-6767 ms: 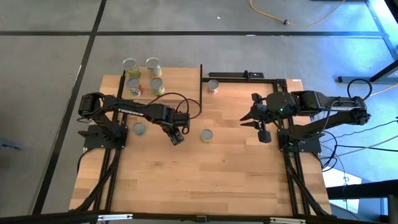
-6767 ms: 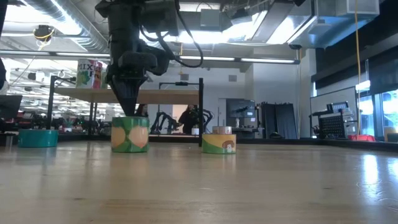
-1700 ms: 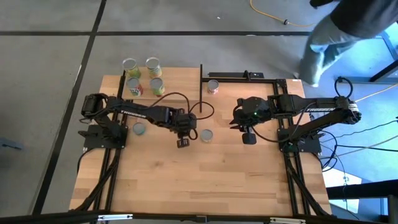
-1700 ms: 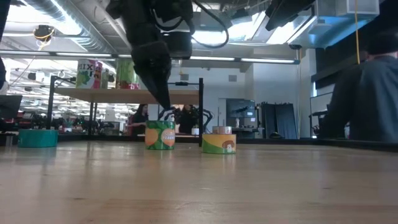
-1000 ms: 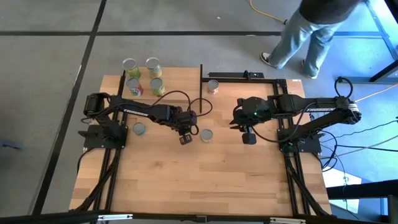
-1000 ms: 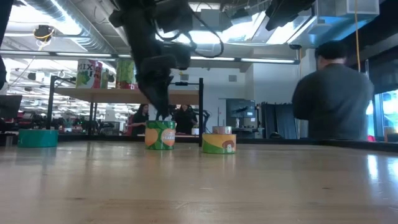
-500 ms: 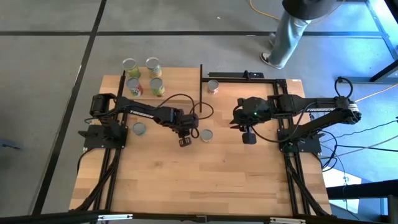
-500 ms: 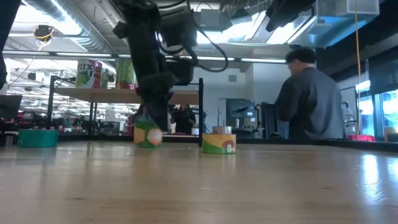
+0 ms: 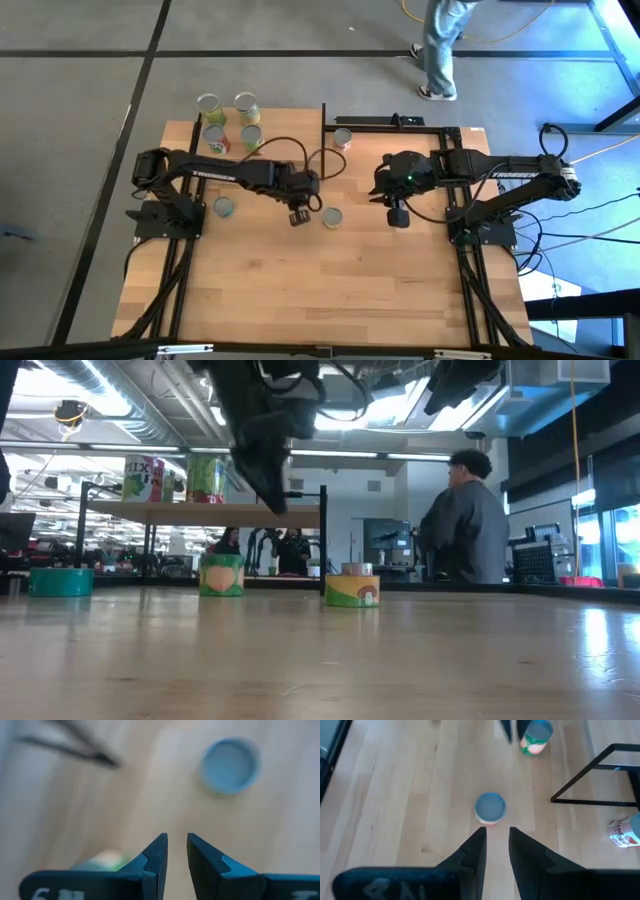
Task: Pick and place cans onto a shelf
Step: Put the canned peaches on the shelf
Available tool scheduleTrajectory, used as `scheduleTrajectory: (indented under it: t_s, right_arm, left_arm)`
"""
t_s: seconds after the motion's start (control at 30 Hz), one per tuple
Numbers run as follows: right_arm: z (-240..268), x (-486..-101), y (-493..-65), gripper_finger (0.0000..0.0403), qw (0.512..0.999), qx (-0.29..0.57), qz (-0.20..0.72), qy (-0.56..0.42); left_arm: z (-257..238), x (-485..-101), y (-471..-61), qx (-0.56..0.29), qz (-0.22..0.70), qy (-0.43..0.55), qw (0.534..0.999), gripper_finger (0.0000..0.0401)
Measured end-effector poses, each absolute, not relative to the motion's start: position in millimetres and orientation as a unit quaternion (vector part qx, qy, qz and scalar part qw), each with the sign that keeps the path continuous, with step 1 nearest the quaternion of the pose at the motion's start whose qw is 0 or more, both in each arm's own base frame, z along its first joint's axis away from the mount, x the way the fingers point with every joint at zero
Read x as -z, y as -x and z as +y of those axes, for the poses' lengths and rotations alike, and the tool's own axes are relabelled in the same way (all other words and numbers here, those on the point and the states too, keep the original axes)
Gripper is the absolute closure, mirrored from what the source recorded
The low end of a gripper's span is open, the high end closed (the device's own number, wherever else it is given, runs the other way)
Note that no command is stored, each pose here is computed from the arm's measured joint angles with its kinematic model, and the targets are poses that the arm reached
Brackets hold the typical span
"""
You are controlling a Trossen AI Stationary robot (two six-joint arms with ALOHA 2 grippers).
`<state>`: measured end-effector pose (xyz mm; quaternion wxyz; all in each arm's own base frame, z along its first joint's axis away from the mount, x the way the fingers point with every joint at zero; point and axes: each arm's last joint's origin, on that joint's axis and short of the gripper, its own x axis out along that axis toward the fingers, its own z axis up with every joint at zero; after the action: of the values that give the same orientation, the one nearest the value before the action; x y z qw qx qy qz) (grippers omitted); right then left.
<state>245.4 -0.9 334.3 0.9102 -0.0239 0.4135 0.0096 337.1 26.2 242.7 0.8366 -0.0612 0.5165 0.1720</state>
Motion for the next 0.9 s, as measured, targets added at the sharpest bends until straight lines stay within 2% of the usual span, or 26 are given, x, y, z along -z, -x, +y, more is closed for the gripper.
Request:
scheduleTrajectory:
  t_s: [0.13, 0.2, 0.3, 0.5, 0.63, 0.9]
  right_arm:
    - [-3, -335, -246, 0.0318, 0.912, -0.002, 0.410, 0.012]
    - [-3, -335, -246, 0.0318, 0.912, -0.002, 0.409, 0.012]
    - [-3, -337, -248, 0.0318, 0.918, -0.002, 0.397, 0.012]
    - [-3, -338, -250, 0.0318, 0.922, -0.003, 0.387, 0.013]
    - [-3, -338, -250, 0.0318, 0.922, -0.003, 0.386, 0.014]
    - [-3, -338, -250, 0.0318, 0.922, -0.008, 0.386, 0.026]
  left_arm:
    - [33, -256, -320, -0.236, 0.582, 0.070, 0.775, 0.0335]
    - [36, -256, -316, -0.246, 0.593, 0.084, 0.762, 0.0335]
    - [39, -251, -313, -0.222, 0.610, 0.084, 0.756, 0.0335]
    - [37, -228, -310, -0.149, 0.637, -0.017, 0.756, 0.0335]
    - [35, -211, -302, -0.120, 0.659, -0.045, 0.741, 0.0335]
    - [36, -201, -299, -0.133, 0.659, -0.062, 0.737, 0.0335]
